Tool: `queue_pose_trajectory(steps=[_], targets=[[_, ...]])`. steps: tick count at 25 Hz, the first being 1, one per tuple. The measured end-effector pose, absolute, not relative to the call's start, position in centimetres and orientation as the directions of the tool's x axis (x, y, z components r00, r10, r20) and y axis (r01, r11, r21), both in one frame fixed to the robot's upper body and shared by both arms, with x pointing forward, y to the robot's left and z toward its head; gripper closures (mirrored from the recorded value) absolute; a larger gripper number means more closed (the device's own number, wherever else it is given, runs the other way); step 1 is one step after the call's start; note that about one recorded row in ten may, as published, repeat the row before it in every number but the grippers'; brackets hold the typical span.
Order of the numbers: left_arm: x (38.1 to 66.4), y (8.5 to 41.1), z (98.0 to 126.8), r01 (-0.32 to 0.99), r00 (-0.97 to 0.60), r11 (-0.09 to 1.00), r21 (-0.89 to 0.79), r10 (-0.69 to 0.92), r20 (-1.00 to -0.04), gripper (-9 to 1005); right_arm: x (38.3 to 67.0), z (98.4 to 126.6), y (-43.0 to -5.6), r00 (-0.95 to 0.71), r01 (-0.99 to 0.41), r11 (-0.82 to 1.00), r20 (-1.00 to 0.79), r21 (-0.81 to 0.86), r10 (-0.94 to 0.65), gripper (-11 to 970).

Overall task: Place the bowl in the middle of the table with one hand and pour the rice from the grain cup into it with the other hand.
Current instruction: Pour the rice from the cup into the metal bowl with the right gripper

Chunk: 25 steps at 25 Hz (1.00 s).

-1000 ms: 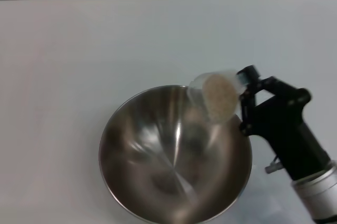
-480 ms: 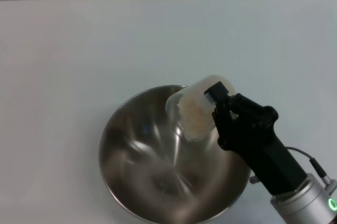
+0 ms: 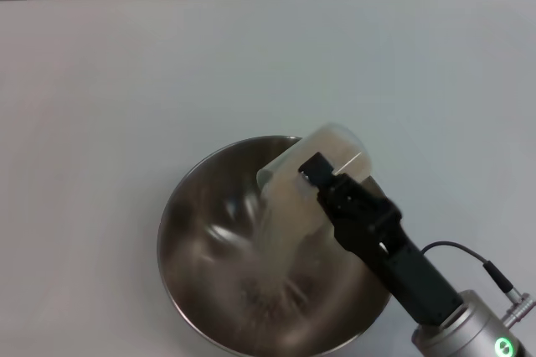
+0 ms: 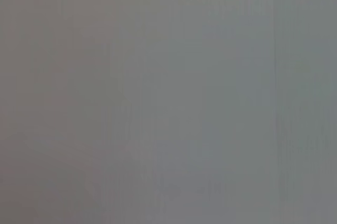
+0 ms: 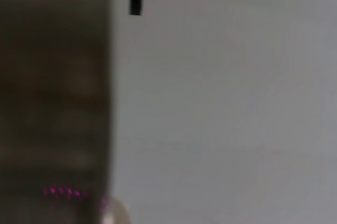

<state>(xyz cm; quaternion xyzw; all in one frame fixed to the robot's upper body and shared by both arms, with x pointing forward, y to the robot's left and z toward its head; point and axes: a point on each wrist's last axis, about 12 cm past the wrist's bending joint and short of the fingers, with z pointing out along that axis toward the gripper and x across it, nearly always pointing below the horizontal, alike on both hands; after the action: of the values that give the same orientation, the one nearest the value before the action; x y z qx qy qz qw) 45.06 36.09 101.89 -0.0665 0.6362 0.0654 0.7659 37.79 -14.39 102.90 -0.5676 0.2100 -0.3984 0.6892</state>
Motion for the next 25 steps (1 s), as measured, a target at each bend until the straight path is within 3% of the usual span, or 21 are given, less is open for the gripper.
queue_pose_trajectory(steps=[25], targets=[[44.65, 36.16, 101.68, -0.186, 0.172, 0.982, -0.016, 0.017, -0.985, 169, 37.3, 102.44, -13.55, 0.569, 0.408, -0.141, 0.371, -0.902, -0.734, 943]])
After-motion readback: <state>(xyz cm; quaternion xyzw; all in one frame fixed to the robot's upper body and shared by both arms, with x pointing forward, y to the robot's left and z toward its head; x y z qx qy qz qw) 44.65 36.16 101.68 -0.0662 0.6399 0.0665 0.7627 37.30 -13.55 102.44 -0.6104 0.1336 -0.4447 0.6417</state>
